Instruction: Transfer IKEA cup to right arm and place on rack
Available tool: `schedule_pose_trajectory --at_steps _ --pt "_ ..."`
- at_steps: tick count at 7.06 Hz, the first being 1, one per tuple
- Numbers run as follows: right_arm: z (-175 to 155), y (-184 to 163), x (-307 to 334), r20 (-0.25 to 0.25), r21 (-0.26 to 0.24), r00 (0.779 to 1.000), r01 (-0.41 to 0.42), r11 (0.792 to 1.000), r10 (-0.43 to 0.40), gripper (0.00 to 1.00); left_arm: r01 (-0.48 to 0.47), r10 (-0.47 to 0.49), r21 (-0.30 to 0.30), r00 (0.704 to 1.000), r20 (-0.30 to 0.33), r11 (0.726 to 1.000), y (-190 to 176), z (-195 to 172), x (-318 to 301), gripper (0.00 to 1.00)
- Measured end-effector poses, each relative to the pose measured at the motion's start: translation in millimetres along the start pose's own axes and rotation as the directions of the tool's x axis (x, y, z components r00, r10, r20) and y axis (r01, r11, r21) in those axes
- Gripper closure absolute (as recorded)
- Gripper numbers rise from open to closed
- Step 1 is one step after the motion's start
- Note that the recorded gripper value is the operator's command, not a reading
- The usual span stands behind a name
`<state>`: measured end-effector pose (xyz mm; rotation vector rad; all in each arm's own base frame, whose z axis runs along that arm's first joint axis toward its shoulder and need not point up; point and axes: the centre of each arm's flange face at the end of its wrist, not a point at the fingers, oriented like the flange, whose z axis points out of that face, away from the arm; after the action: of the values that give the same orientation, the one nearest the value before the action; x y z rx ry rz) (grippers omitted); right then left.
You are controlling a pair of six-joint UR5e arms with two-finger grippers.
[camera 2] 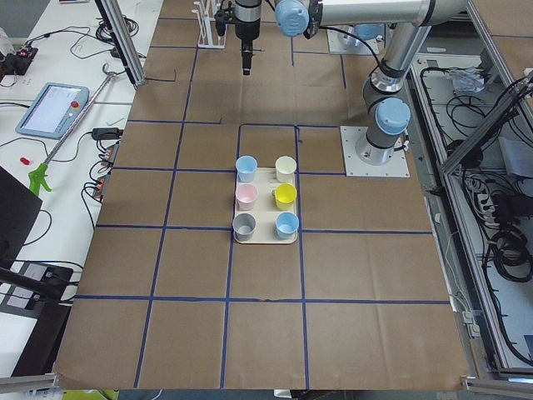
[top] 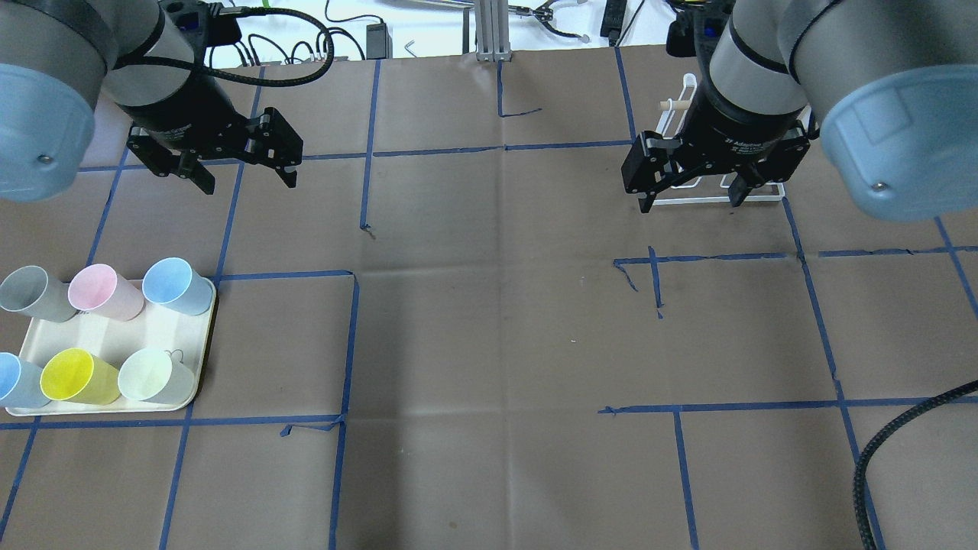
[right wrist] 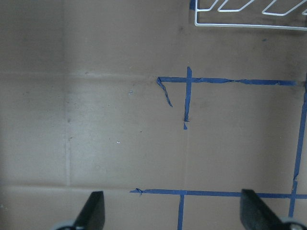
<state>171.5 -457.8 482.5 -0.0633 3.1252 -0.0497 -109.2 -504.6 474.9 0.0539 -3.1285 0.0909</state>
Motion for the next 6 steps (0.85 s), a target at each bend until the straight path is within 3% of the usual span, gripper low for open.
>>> schedule_pose_trajectory --at_steps 6 --pt "2.4 -3.0 1.9 0.002 -0.003 1.0 -0.004 1.0 0.004 0.0 -0.001 0.001 -0.002 1.0 0.0 1.0 -0.1 0.5 0.0 0.0"
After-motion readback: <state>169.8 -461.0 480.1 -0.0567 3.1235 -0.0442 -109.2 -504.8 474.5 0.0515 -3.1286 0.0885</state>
